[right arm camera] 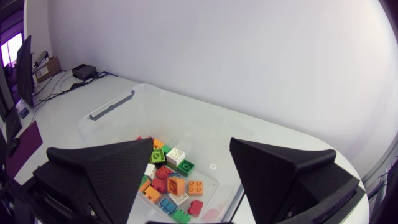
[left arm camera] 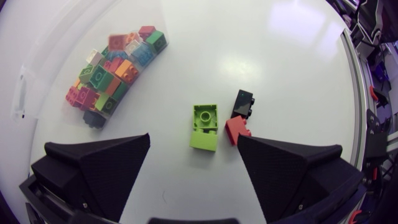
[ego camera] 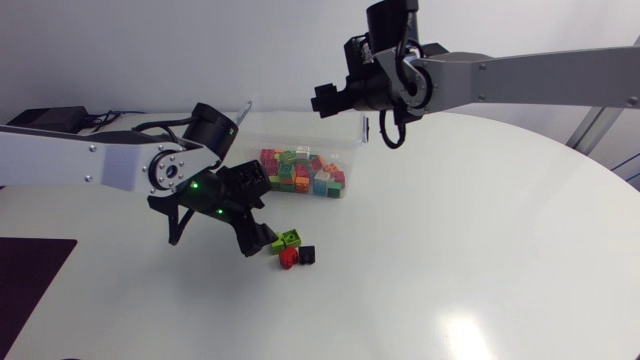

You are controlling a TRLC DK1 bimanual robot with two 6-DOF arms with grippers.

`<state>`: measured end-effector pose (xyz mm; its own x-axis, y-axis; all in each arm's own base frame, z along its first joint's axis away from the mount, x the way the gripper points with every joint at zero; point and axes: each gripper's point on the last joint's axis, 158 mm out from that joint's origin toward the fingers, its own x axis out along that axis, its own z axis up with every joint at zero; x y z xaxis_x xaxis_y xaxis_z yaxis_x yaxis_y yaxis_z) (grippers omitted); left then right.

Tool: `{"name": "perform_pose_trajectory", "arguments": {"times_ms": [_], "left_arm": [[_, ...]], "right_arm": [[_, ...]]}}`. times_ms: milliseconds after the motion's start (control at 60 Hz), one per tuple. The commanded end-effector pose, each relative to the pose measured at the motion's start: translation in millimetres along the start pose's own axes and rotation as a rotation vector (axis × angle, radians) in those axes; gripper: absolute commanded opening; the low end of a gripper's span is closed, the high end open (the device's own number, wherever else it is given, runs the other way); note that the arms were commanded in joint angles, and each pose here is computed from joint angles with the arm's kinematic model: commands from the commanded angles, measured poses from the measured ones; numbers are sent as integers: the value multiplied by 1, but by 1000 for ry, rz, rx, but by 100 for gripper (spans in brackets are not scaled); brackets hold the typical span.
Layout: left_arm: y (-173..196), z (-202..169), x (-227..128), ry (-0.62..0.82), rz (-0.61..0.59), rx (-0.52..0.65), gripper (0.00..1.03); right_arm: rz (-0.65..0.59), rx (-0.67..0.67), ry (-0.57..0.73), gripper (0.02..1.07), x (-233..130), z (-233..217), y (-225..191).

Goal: Place the duplo bricks in the container

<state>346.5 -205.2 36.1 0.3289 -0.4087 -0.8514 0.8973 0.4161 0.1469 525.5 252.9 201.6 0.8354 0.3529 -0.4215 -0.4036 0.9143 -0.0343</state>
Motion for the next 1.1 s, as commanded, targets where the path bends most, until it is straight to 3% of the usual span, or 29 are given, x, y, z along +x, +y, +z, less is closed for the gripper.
{"name": "perform_pose_trajectory", "arguments": {"times_ms": [0,217,533,667,850,1083], "left_arm": [[-8,-17,16,47,-30,54,97],[-7,-30,37,87,-48,116,97],[1,-23,61,100,-56,139,94],[5,-18,71,100,-60,143,83],[0,-21,83,117,-84,139,30],[-4,-25,78,124,-91,130,27]], "right_arm": [[7,-20,-37,103,-32,12,-2],[101,-30,41,103,-88,-25,19],[192,-41,173,102,-119,-88,40],[226,-61,294,102,-122,-127,57],[236,-32,465,100,-111,-177,73],[239,6,646,100,-97,-220,94]]}}
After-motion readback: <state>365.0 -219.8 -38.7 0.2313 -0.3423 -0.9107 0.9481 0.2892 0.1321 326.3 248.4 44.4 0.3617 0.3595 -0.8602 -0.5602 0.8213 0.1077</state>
